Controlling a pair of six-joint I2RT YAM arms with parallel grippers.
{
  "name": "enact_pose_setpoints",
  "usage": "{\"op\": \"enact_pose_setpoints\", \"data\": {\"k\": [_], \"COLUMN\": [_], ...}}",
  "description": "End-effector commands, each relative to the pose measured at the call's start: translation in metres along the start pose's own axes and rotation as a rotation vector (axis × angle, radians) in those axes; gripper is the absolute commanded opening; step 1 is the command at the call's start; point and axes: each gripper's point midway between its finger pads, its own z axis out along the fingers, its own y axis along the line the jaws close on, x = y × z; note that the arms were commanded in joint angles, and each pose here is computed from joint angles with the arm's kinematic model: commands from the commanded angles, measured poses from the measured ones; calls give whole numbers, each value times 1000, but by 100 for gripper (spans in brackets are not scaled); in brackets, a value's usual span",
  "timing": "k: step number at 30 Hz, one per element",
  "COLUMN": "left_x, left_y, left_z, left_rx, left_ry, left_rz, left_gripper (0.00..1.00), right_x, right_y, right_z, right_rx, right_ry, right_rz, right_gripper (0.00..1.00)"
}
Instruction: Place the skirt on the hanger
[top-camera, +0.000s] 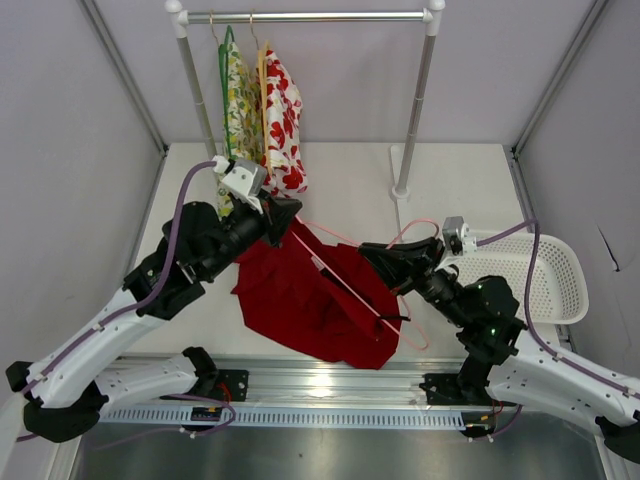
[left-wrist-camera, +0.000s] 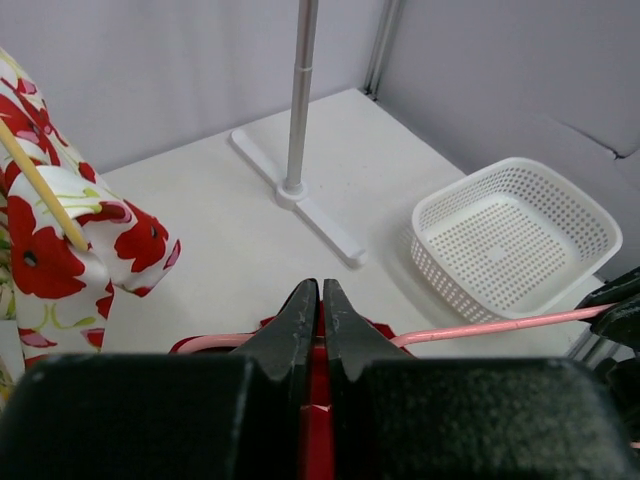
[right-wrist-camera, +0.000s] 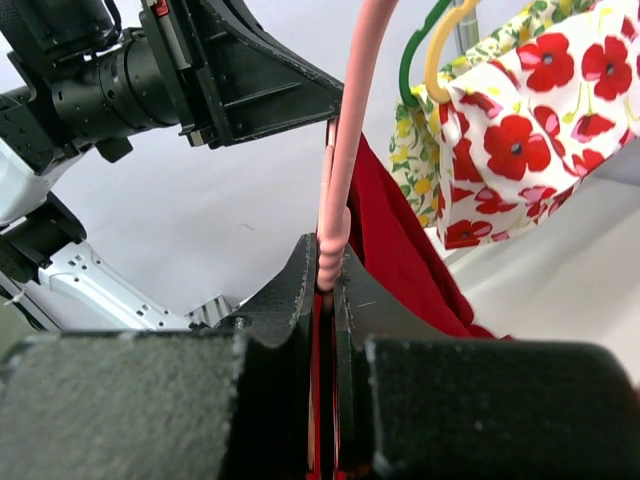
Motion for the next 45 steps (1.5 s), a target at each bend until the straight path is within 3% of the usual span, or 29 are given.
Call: {"op": "enact_pose_setpoints", "data": {"k": [1,5,12,21,26,29,38,45], "left_x": [-51,-65,-79,-86,-85,-75,-47,-30], "left_y": [-16,-22,-33,-31,-41,-49,-78,-103], "left_z": [-8,-9,-6,-2,-2,4,4,0], "left_rx": [68,98,151,133,189,234,385,486], "left_ry": [-154,-191,-208,-219,-200,-152,-85,-40], "left_rz": [-50,-46,-18,22,47,61,-18,-32], "left_gripper": [14,17,36,43,43,28,21,23], "right_x": [-83,-93,-106,-118,-115,-113,-114,-111], "right_y": [43,48,53,53,52,52,53,50], "right_z": [2,6,11,15,19,24,36,40], "right_rx": [-141,-153,-156,-142,-140,-145,-144,-133], "right_ry": [-217,-225,-229,-255,-270,-270,-263,-255], "right_rz": [-12,-31,-52,-56,-44,-42,-58,-61], "right_gripper": [0,0,0,0,0,0,0,0]}}
